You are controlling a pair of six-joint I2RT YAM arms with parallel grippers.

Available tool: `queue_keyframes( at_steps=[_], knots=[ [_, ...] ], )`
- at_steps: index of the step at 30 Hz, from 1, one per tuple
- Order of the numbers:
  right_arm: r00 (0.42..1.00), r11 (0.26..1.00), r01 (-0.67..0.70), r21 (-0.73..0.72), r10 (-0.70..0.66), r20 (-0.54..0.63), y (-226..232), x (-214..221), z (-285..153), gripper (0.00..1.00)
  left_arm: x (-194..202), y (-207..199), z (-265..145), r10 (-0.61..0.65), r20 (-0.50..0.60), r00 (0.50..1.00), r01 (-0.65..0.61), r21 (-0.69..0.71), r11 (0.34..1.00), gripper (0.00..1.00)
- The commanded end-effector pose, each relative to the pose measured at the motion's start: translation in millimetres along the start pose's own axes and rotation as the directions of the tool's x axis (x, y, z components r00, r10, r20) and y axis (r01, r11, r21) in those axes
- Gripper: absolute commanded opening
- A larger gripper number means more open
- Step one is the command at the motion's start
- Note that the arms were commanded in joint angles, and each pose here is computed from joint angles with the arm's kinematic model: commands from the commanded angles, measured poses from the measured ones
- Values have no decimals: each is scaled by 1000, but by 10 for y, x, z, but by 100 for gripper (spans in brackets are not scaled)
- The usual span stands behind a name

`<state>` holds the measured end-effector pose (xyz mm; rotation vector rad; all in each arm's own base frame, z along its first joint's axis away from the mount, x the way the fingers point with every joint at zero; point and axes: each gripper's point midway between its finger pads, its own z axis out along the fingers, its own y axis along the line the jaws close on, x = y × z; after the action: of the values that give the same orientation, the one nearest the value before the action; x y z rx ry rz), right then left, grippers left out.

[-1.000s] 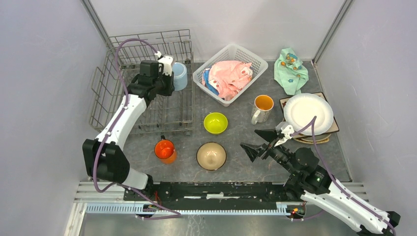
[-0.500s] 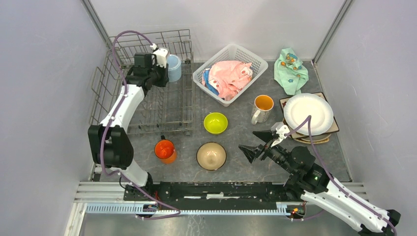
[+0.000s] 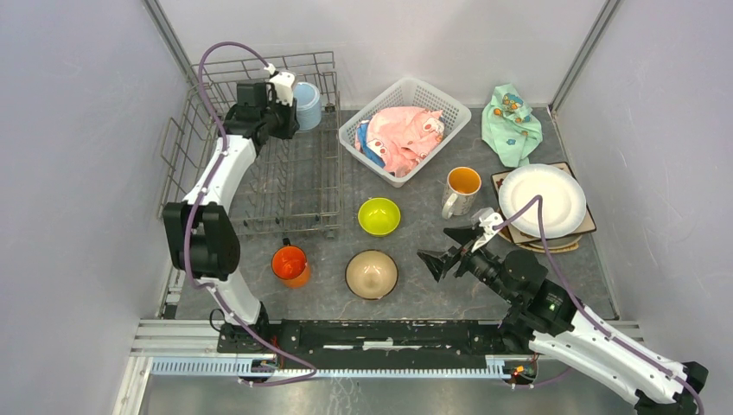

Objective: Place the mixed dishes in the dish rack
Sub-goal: Turn the cup upside down in the dish rack.

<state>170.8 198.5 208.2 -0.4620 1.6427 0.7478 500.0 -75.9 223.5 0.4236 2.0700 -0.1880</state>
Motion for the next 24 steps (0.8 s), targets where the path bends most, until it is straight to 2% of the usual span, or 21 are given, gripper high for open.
queue_keyframes(
  at_steps=[1, 6, 17, 24],
  knots=[
    [998, 999, -37, 0, 37, 50, 48, -258, 1, 98, -781, 49, -103, 43, 233, 972, -47, 11, 999, 2],
    [997, 998, -60, -18, 61, 41, 97, -284, 0, 98, -578, 131, 68, 61, 162, 985, -59, -13, 998, 2],
    [997, 998, -60, -4, 60, 49, 74, -295, 20, 98, -222, -49, 332, 13, 98, 995, -23, 103, 994, 2],
    [998, 999, -44, -3, 45, 44, 82, -347, 10, 98, 37, -49, 452, 2, 36, 999, -6, 107, 994, 2]
  ],
)
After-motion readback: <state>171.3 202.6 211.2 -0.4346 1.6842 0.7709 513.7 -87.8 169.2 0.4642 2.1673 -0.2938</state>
